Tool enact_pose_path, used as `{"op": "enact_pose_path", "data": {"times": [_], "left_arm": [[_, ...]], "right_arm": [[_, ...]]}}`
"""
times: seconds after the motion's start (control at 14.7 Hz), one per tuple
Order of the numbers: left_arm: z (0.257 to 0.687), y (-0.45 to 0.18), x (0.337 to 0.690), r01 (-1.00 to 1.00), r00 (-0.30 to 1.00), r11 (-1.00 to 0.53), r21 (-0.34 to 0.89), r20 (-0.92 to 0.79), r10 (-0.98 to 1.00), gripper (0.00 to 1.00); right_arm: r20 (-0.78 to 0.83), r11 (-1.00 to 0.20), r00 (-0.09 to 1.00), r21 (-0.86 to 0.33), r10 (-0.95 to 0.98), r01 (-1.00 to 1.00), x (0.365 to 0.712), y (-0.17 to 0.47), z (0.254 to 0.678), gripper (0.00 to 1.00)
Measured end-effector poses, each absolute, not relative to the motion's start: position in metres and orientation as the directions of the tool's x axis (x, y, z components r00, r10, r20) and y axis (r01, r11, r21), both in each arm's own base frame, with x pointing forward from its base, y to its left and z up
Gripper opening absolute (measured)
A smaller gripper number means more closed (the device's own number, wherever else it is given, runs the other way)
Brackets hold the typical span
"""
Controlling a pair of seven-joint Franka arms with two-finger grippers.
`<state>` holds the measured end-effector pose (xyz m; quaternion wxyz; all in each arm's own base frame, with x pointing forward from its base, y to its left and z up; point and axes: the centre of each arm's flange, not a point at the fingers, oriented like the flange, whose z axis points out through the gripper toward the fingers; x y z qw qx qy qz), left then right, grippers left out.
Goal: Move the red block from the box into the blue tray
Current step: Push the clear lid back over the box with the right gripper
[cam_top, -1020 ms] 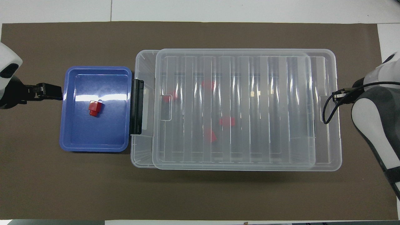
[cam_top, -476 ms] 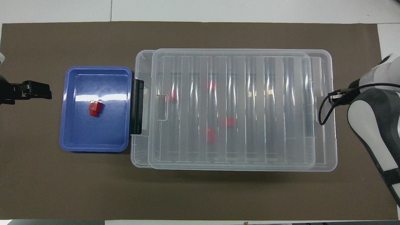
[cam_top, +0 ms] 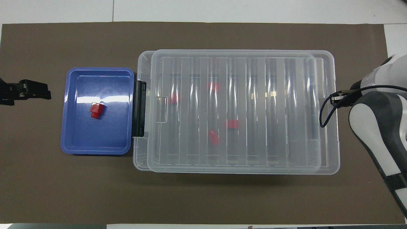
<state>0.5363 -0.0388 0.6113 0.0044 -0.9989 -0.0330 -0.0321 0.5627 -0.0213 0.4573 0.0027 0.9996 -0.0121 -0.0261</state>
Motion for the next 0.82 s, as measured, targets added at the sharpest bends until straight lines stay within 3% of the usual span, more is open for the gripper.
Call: {"op": "enact_pose_path", "data": {"times": [0.82], "left_arm": [[0.611,-0.039,0.536,0.063,0.996,-0.998,-0.007,0.057,0.062,1.00]], "right_arm": [[-0.049,-1.000,0.998,0.006,-0.025,-0.025,0.562,-0.005,0.459,0.01]]}}
